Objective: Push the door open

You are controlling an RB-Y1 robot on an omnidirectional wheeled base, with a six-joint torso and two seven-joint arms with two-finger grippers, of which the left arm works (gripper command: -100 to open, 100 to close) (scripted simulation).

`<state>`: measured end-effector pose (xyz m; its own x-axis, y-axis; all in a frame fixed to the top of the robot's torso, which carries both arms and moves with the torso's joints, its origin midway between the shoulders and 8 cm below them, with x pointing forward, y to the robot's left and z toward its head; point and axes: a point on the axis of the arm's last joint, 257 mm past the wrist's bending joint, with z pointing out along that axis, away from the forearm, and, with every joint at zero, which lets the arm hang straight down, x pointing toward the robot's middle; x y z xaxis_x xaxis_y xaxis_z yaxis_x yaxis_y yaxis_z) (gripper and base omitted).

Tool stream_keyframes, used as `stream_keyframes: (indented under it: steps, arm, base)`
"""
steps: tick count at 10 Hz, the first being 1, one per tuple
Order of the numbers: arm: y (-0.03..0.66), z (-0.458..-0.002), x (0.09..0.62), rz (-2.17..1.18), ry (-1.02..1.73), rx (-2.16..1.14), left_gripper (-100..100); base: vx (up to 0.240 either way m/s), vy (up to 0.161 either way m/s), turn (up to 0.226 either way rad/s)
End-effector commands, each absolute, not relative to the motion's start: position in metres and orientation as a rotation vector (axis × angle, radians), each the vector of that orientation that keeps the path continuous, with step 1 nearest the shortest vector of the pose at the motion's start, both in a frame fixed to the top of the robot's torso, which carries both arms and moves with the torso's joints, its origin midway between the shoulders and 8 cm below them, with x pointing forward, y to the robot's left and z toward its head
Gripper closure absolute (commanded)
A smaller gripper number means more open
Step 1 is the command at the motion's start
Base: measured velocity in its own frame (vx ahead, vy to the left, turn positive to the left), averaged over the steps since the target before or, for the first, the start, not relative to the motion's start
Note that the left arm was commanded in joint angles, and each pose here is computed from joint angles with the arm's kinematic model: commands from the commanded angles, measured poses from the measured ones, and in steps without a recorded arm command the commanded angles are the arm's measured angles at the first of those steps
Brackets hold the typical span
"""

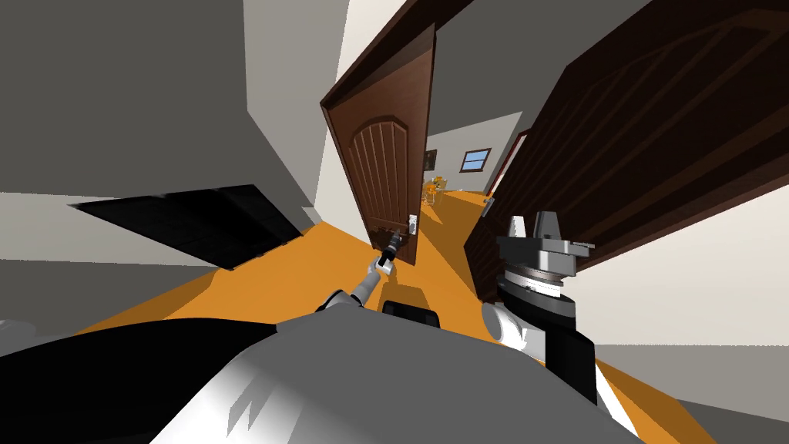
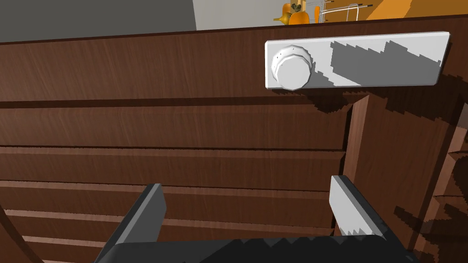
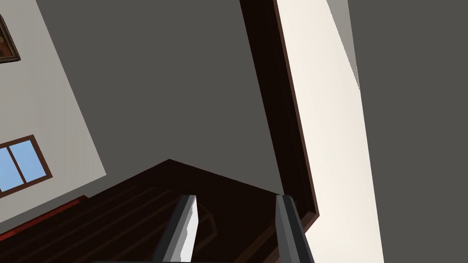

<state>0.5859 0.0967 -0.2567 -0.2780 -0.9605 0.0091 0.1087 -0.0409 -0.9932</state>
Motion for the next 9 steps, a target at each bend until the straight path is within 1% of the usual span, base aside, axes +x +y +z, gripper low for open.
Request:
stream_keyframes:
  steps: [1, 4, 9]
  arm:
    - [0.088, -0.266, 0.588, -1.478, 1.34, -1.003, -100]
    - [0.08, -0.274, 0.59, -1.473, 1.37, -1.01, -100]
    - [0.056, -0.294, 0.593, -1.461, 1.449, -1.024, -100]
  base:
    - [0.085, 0.045, -0.013]
    - [0.055, 0.021, -0.01]
    - [0.087, 0.038, -0.015]
